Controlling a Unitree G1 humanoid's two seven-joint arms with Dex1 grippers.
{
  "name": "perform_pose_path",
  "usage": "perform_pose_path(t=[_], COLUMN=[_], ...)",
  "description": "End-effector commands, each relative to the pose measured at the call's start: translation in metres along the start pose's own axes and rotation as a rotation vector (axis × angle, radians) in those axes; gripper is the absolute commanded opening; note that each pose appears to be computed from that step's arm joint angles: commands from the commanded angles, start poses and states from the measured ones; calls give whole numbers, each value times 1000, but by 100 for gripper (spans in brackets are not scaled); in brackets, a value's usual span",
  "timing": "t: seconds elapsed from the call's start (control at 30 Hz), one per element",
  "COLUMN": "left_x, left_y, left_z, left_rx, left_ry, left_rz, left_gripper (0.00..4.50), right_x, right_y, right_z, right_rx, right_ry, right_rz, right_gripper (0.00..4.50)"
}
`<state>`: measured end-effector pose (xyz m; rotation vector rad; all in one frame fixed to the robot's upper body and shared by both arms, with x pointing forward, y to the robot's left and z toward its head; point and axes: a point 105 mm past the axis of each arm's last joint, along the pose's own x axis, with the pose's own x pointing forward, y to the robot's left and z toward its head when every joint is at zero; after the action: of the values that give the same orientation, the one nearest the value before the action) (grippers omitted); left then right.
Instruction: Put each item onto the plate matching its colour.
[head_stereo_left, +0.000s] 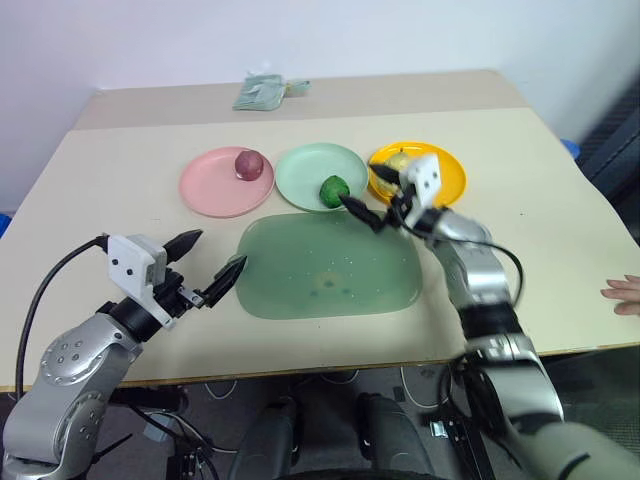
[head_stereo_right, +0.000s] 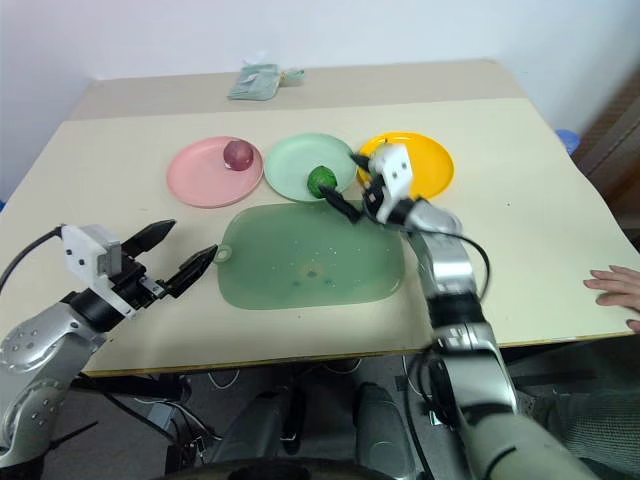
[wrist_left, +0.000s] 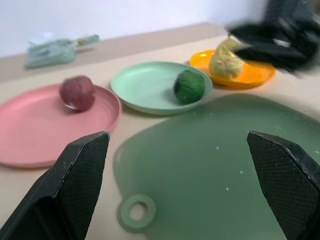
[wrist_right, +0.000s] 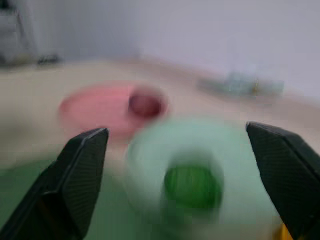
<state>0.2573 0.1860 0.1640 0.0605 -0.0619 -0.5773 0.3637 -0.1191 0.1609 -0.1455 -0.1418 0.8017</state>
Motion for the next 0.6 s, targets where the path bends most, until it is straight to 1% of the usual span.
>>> perform_pose_path(t=[0.03, 0.1, 0.2, 0.3, 0.47, 0.6], left_x=[3, 3, 3, 0, -1, -2], left_y=[0, 2, 2, 0, -4, -9], left_z=[6, 5, 2, -2, -4, -10], left_rx=[49, 65, 68, 59, 43, 24], left_ry=[-23, -17, 1, 22, 31, 56], left_rz=[-38, -44, -79, -112, -139, -172], left_gripper=[450, 450, 450, 450, 450, 450], right_x=[-29, -41, -82, -108, -126, -134], right_y=[3, 3, -3, -4, -4, -8], right_z=[33, 32, 23, 19, 16, 15], right_rx=[-63, -41, -56, -58, -36, -34], right_ry=[-26, 2, 97, 166, 212, 232], right_rz=[-25, -50, -123, -161, -176, -186], right_gripper=[448, 448, 448, 448, 448, 448])
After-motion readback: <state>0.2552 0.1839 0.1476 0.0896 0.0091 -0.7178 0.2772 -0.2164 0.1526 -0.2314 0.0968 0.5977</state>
